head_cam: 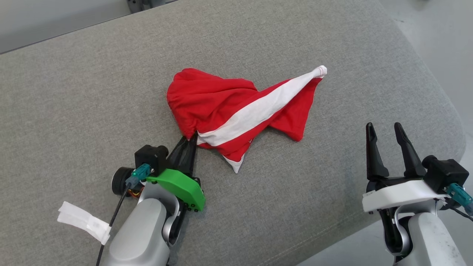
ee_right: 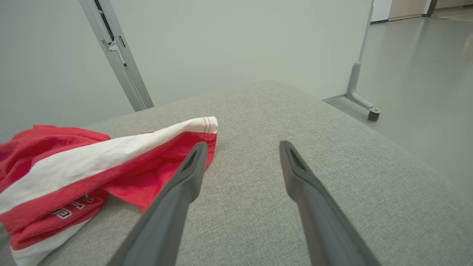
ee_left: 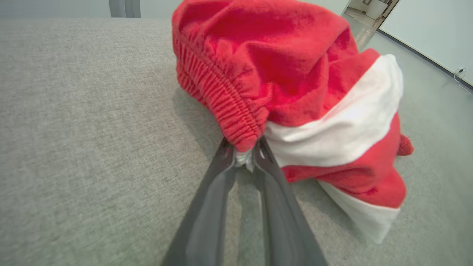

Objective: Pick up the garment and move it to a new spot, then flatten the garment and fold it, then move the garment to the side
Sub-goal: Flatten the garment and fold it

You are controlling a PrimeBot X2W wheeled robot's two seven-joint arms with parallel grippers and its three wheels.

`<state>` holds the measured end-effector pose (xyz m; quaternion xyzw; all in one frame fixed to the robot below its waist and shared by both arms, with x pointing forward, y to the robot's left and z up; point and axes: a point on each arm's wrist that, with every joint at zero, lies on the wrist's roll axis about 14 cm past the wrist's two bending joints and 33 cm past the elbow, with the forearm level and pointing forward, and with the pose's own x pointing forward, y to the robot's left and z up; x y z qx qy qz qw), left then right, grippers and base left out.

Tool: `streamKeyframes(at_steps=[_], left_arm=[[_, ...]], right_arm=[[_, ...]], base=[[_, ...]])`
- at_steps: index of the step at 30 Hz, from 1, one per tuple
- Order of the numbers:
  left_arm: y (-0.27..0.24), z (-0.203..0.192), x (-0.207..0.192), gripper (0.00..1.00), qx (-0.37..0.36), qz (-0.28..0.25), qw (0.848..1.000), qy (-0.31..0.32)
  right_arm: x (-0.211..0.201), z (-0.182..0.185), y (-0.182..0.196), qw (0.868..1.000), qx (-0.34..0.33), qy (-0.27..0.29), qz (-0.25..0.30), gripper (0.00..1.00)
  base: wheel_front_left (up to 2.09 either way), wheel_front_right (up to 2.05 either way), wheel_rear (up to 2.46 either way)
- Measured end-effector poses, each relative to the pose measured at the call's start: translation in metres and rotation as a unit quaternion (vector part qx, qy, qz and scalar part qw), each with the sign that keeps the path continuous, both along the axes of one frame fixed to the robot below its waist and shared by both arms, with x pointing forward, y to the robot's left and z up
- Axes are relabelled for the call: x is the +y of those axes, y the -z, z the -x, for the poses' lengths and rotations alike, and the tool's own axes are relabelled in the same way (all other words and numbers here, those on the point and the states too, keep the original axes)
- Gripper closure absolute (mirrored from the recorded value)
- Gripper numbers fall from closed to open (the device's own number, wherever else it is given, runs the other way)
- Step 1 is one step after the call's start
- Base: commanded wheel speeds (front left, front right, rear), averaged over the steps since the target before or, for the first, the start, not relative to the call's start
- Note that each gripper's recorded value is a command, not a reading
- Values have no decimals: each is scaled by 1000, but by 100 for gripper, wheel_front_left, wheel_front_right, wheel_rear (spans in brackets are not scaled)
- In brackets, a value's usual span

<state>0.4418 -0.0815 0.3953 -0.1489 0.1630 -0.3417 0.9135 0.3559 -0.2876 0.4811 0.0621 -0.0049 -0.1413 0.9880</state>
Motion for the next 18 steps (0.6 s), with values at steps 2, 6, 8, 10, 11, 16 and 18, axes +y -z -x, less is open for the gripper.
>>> streamKeyframes(at_steps=[2,6,8,10,11,16,18], left_arm=[[-8,-2,-1,100,-9,9,1000,-1],[-19,-2,8,100,-23,20,999,-15],[-24,0,15,100,-29,23,999,-25],[-28,3,25,100,-36,21,998,-35],[-29,5,30,100,-43,17,998,-38],[-33,13,63,100,-52,-7,996,-66],[-37,14,75,100,-55,-17,995,-76]], right_arm=[[-1,0,-1,1000,-2,2,0,0],[0,-3,-2,1000,-6,-1,-1,0],[4,-5,-3,1000,-9,-7,-3,0],[9,-8,-3,1000,-11,-15,-5,0],[12,-9,-4,1000,-12,-20,-6,0],[29,-17,-4,999,-18,-45,-15,0],[35,-19,-5,998,-20,-55,-21,0]], base=[[0,0,0],[0,0,0],[0,0,0],[0,0,0],[0,0,0],[0,0,0],[0,0,0]])
